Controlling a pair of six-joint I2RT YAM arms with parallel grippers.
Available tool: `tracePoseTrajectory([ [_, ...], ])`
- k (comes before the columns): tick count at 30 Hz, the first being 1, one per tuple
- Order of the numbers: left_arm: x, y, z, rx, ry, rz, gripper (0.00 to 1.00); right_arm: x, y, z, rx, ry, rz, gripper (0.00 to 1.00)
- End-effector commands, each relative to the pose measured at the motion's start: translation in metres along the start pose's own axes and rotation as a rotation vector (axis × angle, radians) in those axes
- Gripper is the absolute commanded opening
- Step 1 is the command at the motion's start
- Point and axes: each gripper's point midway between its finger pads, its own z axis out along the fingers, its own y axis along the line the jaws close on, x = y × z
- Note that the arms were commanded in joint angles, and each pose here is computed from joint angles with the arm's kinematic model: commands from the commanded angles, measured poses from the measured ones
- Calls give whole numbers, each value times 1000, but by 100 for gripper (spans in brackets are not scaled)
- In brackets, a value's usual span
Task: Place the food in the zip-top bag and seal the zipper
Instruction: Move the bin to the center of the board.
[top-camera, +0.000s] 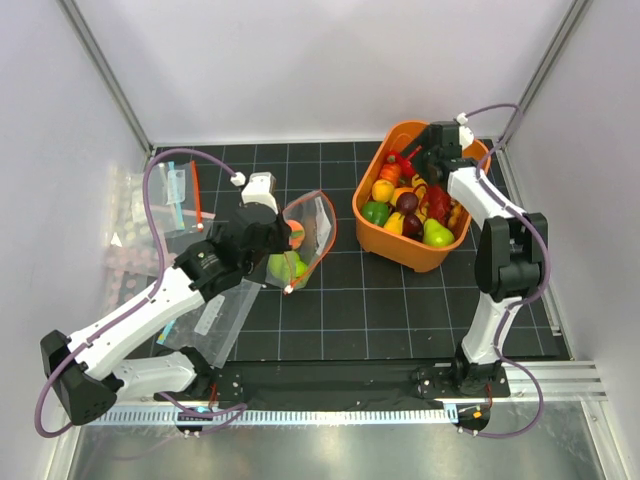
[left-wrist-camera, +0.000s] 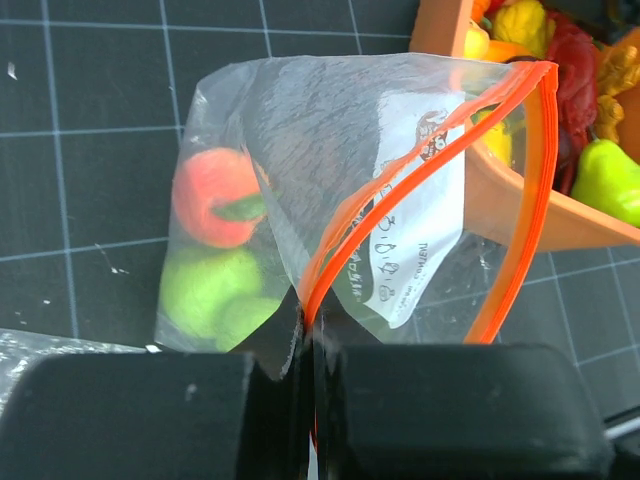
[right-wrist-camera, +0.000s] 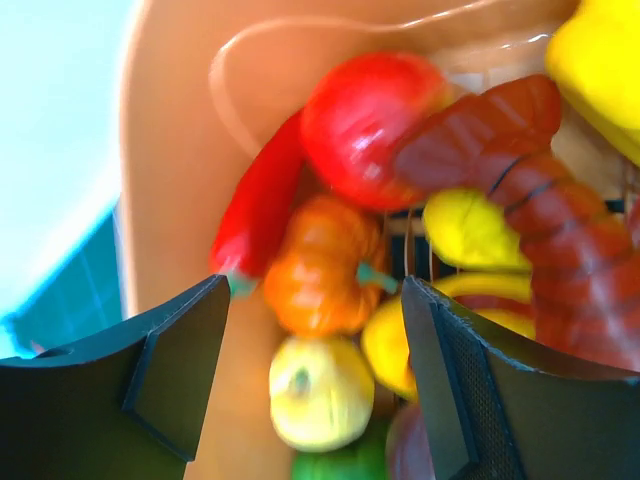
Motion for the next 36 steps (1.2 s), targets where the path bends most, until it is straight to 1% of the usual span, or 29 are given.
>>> tracePoseTrajectory([
  [1, -11, -16, -3, 72, -32, -78, 0, -11, 39, 10, -184, 22, 190, 76],
  [2, -13, -17, -4, 80, -36, -83, 0, -13, 38, 13, -194, 21, 213, 77],
  [3, -16, -19, -4, 84, -45, -92, 0, -10, 35, 18, -194, 35, 272, 77],
  [4, -17, -19, -4, 81, -48, -93, 0, -17, 44, 19, -246, 15, 300, 77],
  [6, -22, -17, -3, 65, -63, -94, 0, -10, 44, 26, -273, 46, 388, 78],
  [7, -23, -17, -3, 59, -69, -92, 0, -13, 50, 26, -309, 33, 411, 78],
  [10, -24, -10, 1, 20, -88, -105, 0, -12, 54, 36, -330, 45, 480, 76],
  [12, -26, -8, 2, 11, -108, -118, 0, -6, 53, 46, -328, 63, 511, 74],
  [14, -21, -6, 6, 6, -109, -121, 0, -2, 53, 52, -326, 75, 541, 73],
  [15, -21, -5, 6, 7, -112, -123, 0, 2, 52, 55, -323, 85, 548, 71],
  [17, -19, -5, 8, 6, -117, -117, 0, 6, 53, 57, -325, 87, 550, 70],
  [18, -20, -3, 9, 1, -123, -116, 0, 9, 51, 59, -321, 91, 549, 66],
  [21, -17, 1, 10, -14, -122, -98, 0, 11, 56, 57, -355, 99, 555, 46],
  [22, -18, 2, 9, -16, -127, -96, 0, 7, 58, 55, -375, 88, 555, 32],
  [24, -16, 6, 9, -27, -128, -81, 0, 7, 58, 52, -378, 82, 543, 24],
  [25, -15, 6, 9, -28, -127, -75, 0, 3, 62, 45, -393, 78, 534, 17],
  [26, -17, 7, 7, -25, -134, -76, 0, 0, 64, 41, -402, 73, 527, 13],
  [28, -17, 9, 5, -31, -140, -72, 0, 2, 62, 34, -396, 69, 497, 10],
  [29, -17, 9, 4, -29, -144, -72, 0, -8, 69, 20, -418, 50, 482, 8],
  [31, -17, 10, 2, -23, -146, -64, 0, -12, 68, 8, -415, 34, 439, 7],
  [32, -17, 9, 1, -14, -146, -62, 0, -21, 75, -7, -437, 17, 425, 6],
  [34, -17, 7, 0, -2, -141, -51, 0, -24, 76, -21, -437, 5, 369, 6],
  [35, -16, 6, 0, 9, -134, -38, 0, -33, 87, -39, -477, -6, 339, 6],
  [36, -15, 6, 1, 6, -128, -32, 0, -32, 91, -48, -489, -3, 315, 6],
])
